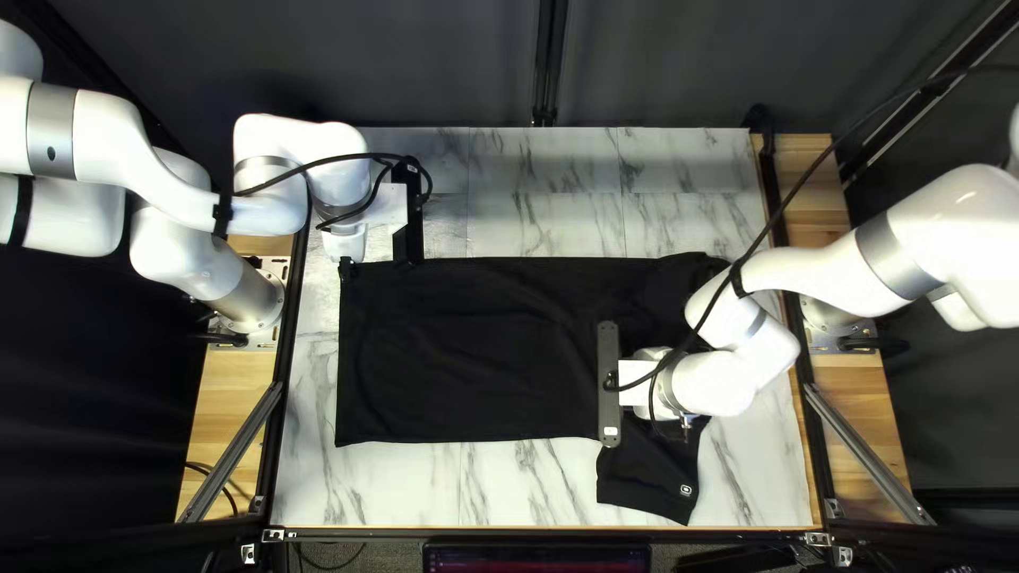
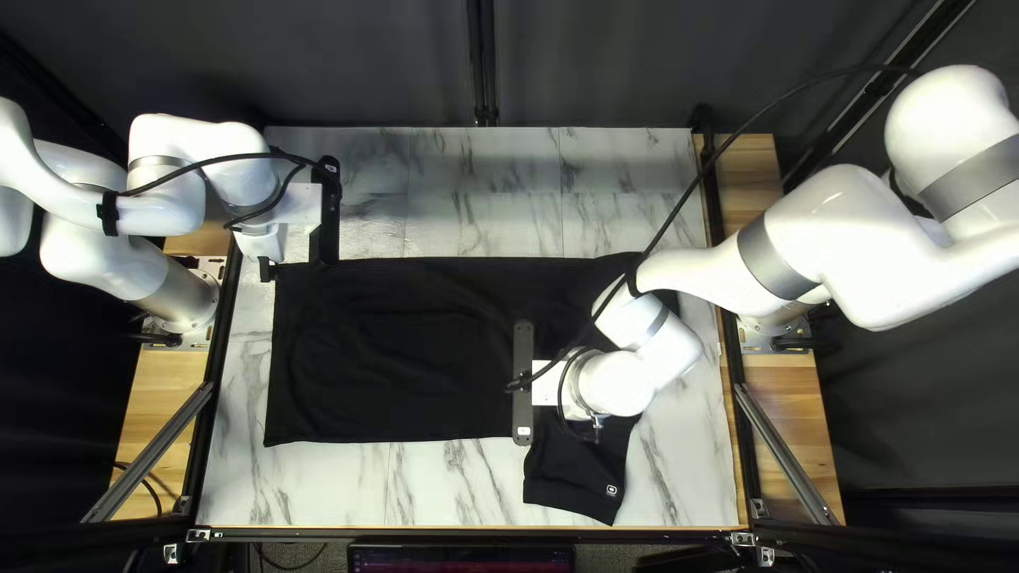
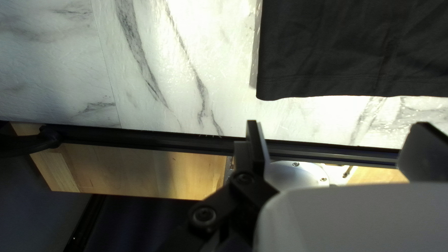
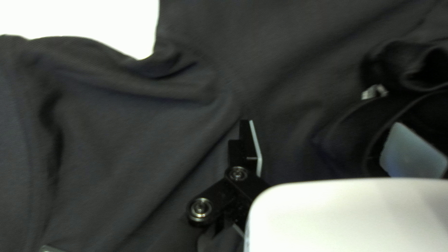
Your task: Fold t-shirt
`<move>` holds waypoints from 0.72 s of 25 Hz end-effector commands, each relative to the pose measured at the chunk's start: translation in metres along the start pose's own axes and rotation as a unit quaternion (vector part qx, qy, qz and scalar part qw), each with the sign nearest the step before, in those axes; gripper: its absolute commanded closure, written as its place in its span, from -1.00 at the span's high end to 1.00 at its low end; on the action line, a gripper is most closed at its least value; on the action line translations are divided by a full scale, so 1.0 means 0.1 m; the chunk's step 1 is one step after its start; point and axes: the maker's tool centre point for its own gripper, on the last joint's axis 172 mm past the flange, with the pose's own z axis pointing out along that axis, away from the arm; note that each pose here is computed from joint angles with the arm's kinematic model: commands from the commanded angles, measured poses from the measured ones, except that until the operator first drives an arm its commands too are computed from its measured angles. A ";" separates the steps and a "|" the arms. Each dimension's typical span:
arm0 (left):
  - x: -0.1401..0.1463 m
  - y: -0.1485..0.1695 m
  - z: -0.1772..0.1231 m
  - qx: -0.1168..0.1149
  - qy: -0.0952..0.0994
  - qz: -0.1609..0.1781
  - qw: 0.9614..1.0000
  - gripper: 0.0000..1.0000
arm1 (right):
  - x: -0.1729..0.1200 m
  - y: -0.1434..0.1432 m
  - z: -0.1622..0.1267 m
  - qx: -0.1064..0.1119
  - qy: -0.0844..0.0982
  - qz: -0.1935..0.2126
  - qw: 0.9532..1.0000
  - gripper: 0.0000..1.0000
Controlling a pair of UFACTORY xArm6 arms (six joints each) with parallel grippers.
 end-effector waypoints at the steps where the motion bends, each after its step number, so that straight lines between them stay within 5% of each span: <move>1: 0.00 0.00 0.00 0.000 0.000 0.000 1.000 1.00 | -0.08 -0.02 -0.15 -0.007 -0.012 0.009 1.000 1.00; 11: 0.00 0.00 0.00 0.000 0.000 0.000 1.000 1.00 | -0.23 -0.06 -0.34 -0.024 -0.032 0.033 0.999 1.00; 18: 0.00 0.00 0.00 0.000 0.000 0.000 1.000 1.00 | -0.09 0.29 -0.12 -0.059 -0.036 0.073 0.995 1.00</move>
